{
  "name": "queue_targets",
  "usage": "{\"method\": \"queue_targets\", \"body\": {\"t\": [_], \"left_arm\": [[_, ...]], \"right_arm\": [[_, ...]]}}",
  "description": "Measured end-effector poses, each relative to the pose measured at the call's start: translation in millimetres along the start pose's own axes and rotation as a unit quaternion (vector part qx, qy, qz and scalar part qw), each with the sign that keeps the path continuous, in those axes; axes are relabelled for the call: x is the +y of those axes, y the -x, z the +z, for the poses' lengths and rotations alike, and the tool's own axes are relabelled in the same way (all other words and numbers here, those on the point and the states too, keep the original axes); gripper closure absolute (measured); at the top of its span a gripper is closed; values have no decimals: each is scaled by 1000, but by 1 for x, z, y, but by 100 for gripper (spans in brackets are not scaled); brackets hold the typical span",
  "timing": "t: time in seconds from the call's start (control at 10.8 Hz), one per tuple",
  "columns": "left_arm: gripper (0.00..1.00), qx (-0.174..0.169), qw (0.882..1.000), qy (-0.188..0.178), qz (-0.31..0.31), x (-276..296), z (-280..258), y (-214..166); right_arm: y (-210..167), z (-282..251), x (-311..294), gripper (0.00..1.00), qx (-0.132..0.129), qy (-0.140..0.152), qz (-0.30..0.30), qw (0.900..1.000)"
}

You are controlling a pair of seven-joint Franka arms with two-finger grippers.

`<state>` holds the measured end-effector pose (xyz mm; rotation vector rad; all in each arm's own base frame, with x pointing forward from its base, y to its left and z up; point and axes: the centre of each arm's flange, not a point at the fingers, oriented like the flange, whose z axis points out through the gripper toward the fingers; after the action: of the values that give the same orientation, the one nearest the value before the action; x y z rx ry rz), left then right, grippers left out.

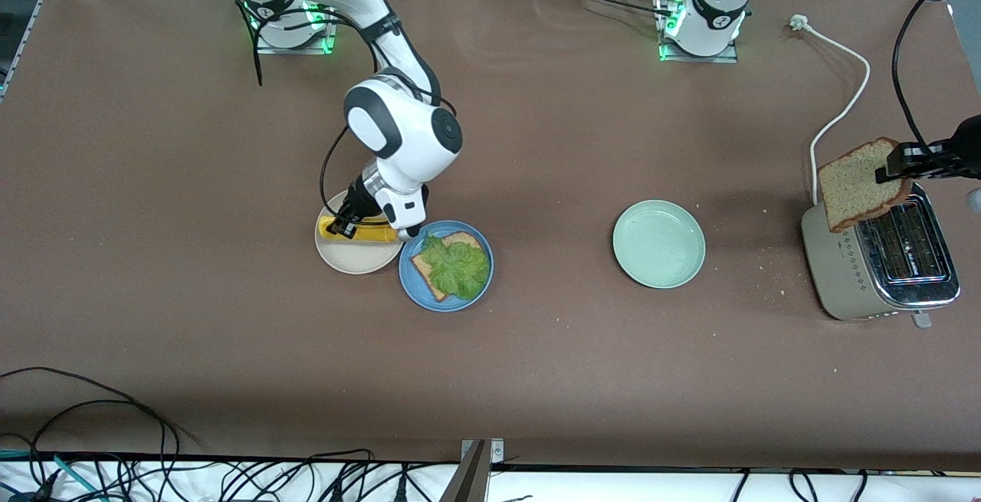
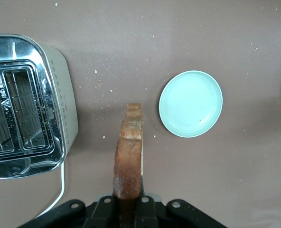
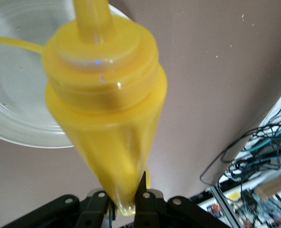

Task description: Make sandwich in blue plate with both arms

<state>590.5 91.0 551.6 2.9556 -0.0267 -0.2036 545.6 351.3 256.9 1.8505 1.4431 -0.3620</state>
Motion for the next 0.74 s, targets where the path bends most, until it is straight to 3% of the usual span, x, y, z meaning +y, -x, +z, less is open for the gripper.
{"method": "queue_targets", "body": {"t": [0.37, 0.74], "left_arm": [[91, -2, 1000, 6, 3, 3, 4, -2], [91, -2, 1000, 15, 3, 5, 4, -3]], "right_arm": [[-29, 5, 4, 83, -49, 33, 30, 998], [-53, 8, 16, 83, -64, 66, 46, 995]]}}
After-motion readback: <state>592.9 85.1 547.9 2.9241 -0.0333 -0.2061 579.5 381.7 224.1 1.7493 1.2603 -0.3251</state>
